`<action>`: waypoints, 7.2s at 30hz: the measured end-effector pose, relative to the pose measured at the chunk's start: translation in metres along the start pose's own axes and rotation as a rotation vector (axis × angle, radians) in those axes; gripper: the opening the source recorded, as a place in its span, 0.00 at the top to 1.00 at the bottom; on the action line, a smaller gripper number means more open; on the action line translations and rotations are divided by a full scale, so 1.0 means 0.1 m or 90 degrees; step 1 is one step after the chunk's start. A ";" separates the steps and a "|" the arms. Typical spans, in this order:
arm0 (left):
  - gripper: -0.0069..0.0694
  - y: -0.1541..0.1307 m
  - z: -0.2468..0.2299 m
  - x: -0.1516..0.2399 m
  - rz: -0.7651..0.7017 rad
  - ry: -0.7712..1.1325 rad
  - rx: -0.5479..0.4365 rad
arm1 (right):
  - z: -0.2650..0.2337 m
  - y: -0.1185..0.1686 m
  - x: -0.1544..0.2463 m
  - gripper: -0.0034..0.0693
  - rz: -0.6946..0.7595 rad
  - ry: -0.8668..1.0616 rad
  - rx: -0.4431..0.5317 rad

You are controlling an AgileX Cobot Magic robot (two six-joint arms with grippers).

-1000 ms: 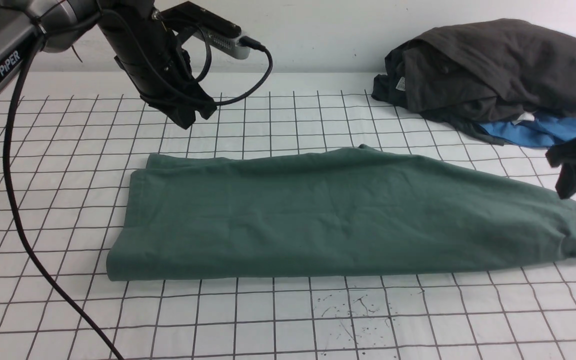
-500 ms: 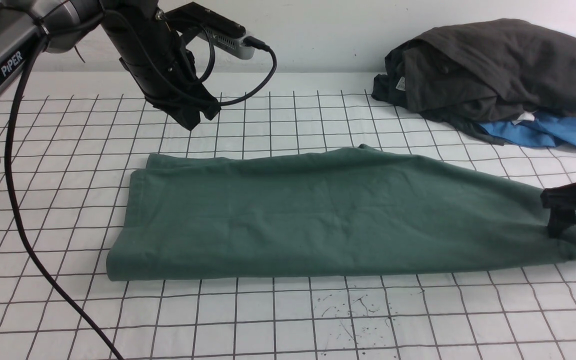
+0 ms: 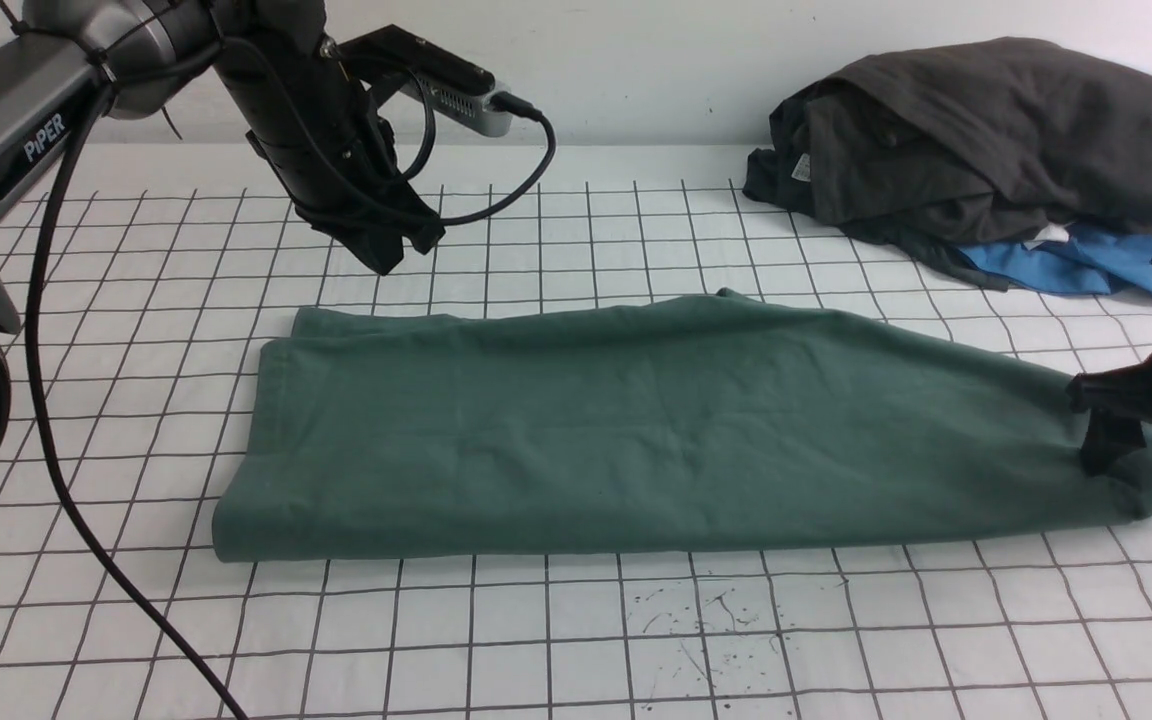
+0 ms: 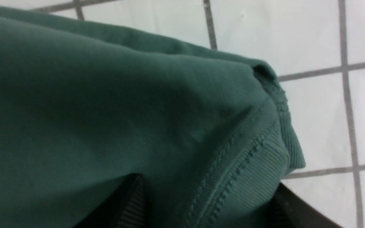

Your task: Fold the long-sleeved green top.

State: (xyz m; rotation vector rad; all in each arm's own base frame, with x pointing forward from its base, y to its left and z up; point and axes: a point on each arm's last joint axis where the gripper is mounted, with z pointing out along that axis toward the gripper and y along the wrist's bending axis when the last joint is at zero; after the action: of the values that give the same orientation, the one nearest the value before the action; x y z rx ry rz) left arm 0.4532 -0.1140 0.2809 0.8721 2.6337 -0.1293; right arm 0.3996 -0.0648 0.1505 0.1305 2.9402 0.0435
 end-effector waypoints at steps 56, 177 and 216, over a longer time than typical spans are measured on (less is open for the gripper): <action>0.92 -0.93 -3.11 1.71 -0.044 -0.293 -0.242 | -0.88 4.21 0.44 0.32 -0.492 -0.154 -0.363; 0.92 -1.74 -1.94 4.13 -0.235 -0.427 -0.240 | -1.20 3.18 0.09 0.97 -0.515 -0.157 -0.016; 0.92 -1.74 -1.94 4.13 -0.235 -0.427 -0.240 | -2.61 0.82 3.05 0.97 -0.358 -0.847 -0.314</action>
State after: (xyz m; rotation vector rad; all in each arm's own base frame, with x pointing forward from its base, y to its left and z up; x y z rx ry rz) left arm -0.0171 0.0151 0.3056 0.1592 2.0503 -0.0089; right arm 0.0564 0.0387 0.3501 -0.5251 1.4946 0.4061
